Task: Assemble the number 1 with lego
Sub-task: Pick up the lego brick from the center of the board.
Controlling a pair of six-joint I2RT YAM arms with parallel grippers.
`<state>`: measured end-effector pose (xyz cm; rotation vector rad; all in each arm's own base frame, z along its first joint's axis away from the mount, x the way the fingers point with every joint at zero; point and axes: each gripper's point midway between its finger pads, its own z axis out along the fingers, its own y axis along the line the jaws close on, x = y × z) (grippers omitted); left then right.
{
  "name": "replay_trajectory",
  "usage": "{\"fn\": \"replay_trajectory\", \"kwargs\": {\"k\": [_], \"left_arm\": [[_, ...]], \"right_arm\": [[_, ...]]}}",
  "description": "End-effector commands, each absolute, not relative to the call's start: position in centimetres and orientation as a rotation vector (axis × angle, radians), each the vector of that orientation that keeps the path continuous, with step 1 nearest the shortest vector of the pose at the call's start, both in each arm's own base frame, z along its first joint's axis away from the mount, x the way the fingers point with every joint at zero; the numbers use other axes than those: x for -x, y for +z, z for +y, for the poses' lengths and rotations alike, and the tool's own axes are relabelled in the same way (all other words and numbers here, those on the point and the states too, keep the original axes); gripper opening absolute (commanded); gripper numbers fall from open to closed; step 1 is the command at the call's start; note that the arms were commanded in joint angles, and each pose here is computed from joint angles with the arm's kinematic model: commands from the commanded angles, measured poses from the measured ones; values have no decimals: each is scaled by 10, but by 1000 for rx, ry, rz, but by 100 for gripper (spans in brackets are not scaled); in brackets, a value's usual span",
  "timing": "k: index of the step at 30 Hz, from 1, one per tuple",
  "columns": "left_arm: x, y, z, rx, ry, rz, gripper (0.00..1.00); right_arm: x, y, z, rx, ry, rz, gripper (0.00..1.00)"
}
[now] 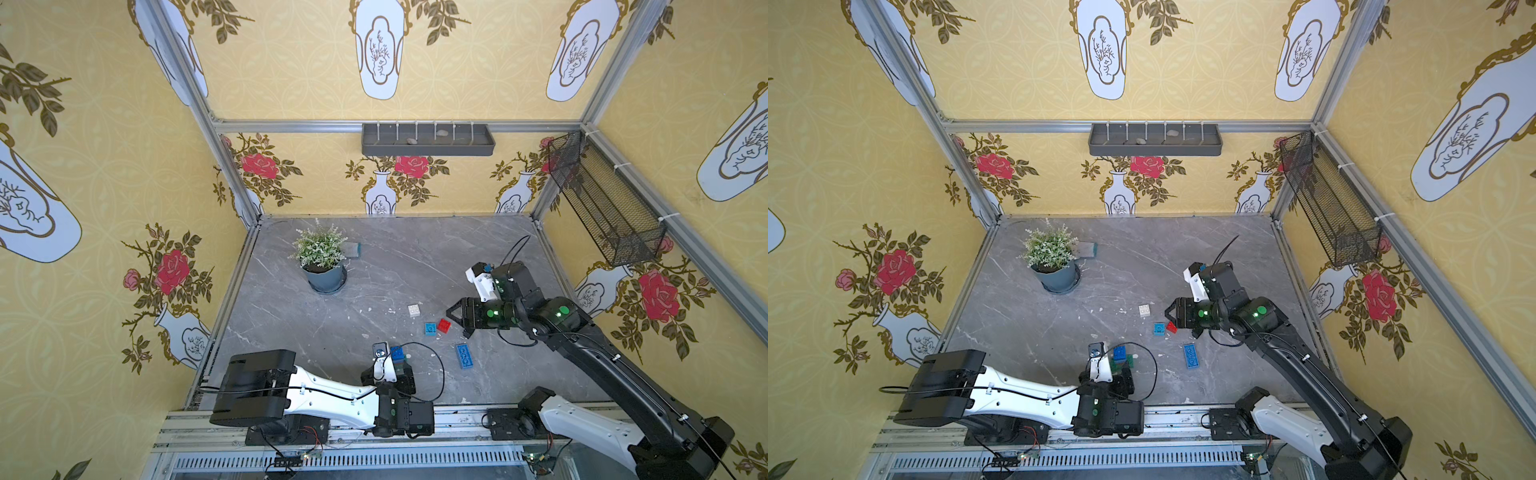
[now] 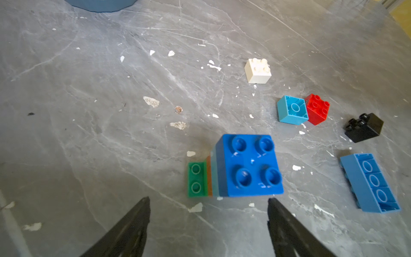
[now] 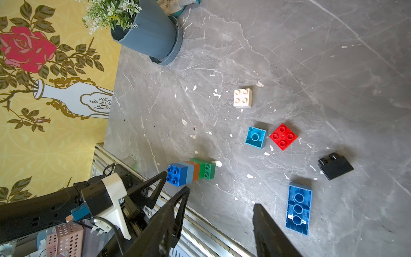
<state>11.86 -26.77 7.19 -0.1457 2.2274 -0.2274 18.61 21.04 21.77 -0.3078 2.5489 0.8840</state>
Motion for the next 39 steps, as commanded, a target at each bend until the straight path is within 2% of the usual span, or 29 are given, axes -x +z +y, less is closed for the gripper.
{"fn": "replay_trajectory", "kwargs": {"k": [1, 14, 26, 39], "left_arm": [[-121, 69, -275, 102, -224, 2239, 83], [-132, 63, -278, 128, -161, 2281, 74], [-140, 66, -274, 140, -146, 2281, 58], [-145, 66, -275, 129, -150, 2284, 48]], "right_arm": [[-182, 219, 211, 334, 900, 2554, 58], [-180, 221, 215, 377, 904, 2572, 57], [-179, 221, 216, 377, 924, 2573, 55], [-177, 219, 218, 381, 943, 2582, 53]]}}
